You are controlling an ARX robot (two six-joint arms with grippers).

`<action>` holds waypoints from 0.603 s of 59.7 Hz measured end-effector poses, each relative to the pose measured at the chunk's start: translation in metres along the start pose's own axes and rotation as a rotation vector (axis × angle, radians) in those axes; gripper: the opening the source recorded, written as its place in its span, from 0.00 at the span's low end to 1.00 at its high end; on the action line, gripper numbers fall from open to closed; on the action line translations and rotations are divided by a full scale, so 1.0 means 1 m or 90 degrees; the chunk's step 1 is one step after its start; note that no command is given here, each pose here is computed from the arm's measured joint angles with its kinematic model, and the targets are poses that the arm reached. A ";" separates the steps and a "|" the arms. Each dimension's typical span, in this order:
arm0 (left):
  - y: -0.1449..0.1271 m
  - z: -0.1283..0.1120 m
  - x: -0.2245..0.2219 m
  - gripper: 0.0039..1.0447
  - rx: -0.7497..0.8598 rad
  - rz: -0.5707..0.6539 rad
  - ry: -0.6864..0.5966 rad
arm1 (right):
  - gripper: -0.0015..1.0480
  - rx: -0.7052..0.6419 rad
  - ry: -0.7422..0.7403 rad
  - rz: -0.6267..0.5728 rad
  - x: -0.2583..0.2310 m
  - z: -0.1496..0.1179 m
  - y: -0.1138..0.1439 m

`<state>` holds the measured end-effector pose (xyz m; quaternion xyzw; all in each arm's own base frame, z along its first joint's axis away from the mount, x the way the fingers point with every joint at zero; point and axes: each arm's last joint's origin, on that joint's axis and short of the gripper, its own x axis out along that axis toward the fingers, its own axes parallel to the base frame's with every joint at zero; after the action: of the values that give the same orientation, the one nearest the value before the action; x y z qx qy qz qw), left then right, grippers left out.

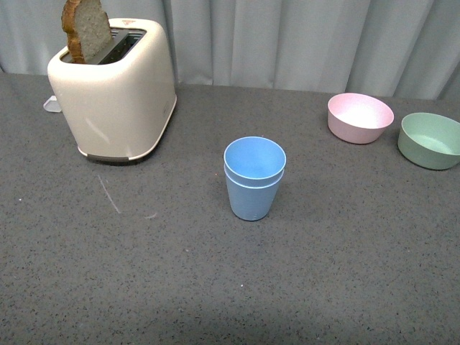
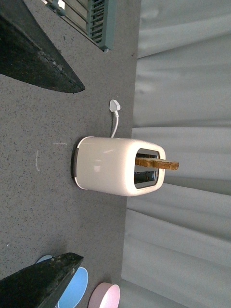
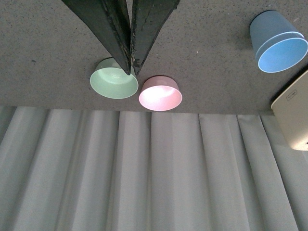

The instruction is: Stack blue cups with both arms

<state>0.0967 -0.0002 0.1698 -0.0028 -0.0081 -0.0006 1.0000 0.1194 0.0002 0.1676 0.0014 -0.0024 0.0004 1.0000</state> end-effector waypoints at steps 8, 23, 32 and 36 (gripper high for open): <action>0.000 0.000 0.000 0.94 0.000 0.000 0.000 | 0.01 0.000 -0.001 0.000 -0.003 0.000 0.000; 0.000 0.000 0.000 0.94 0.000 0.000 0.000 | 0.01 0.000 -0.001 0.000 -0.008 0.000 0.000; 0.000 0.000 0.000 0.94 0.000 0.000 0.000 | 0.01 0.000 -0.001 0.000 -0.010 0.000 0.000; 0.000 0.000 0.000 0.94 0.000 0.000 0.000 | 0.01 0.000 -0.001 0.000 -0.012 0.000 0.000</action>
<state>0.0967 -0.0002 0.1698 -0.0028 -0.0081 -0.0004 1.0000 0.1077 0.0002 0.1671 0.0014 -0.0030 0.0006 1.0000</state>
